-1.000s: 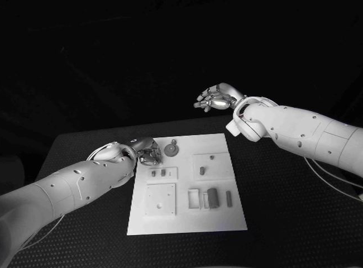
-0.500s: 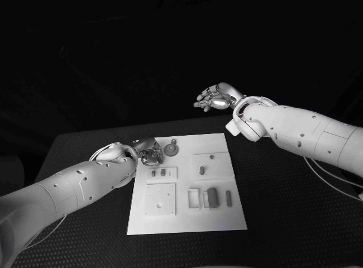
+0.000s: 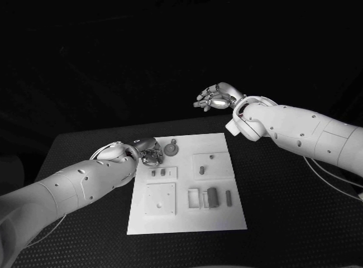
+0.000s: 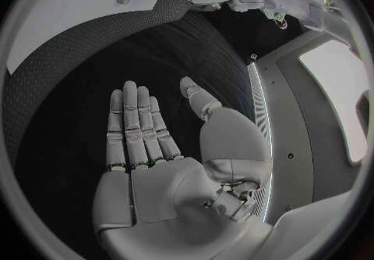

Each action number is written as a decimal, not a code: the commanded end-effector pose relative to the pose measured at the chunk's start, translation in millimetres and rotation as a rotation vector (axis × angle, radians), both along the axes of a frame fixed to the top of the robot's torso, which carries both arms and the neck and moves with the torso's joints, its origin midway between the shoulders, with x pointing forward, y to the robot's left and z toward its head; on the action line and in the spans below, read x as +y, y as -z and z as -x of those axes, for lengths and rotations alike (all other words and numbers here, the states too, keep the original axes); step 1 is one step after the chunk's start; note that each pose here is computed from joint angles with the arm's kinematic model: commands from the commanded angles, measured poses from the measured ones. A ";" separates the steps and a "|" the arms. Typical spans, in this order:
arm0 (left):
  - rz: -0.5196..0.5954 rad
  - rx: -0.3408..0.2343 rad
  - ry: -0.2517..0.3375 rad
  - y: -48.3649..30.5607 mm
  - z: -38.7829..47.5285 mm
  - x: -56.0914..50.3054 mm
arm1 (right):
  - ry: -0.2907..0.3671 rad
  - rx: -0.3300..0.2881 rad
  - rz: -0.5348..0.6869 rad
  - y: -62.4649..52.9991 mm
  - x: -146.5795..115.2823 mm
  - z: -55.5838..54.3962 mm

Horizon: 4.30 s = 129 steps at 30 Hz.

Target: Assemble the parts on the task board

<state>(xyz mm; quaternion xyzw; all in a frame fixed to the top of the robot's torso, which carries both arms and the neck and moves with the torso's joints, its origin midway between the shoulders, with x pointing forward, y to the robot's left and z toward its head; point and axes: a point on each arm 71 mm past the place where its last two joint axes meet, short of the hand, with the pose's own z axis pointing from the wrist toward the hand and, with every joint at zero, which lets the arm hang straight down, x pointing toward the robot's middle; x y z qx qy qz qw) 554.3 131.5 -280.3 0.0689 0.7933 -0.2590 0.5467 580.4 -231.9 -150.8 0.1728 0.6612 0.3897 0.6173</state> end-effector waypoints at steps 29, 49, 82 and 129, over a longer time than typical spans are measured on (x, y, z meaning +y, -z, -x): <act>-0.013 0.018 0.009 13.7 6.1 -0.7 | -0.015 -0.001 -0.005 -0.1 2.2 0.0; -0.019 0.012 -0.022 13.7 3.6 12.6 | -0.023 0.021 0.009 1.8 -0.1 0.0; 0.613 0.234 -0.410 -19.8 4.7 124.0 | -0.145 -0.027 0.664 45.6 -19.6 33.1; 0.832 0.309 -0.387 -38.6 23.4 128.8 | -0.307 -0.021 0.882 115.2 8.4 70.0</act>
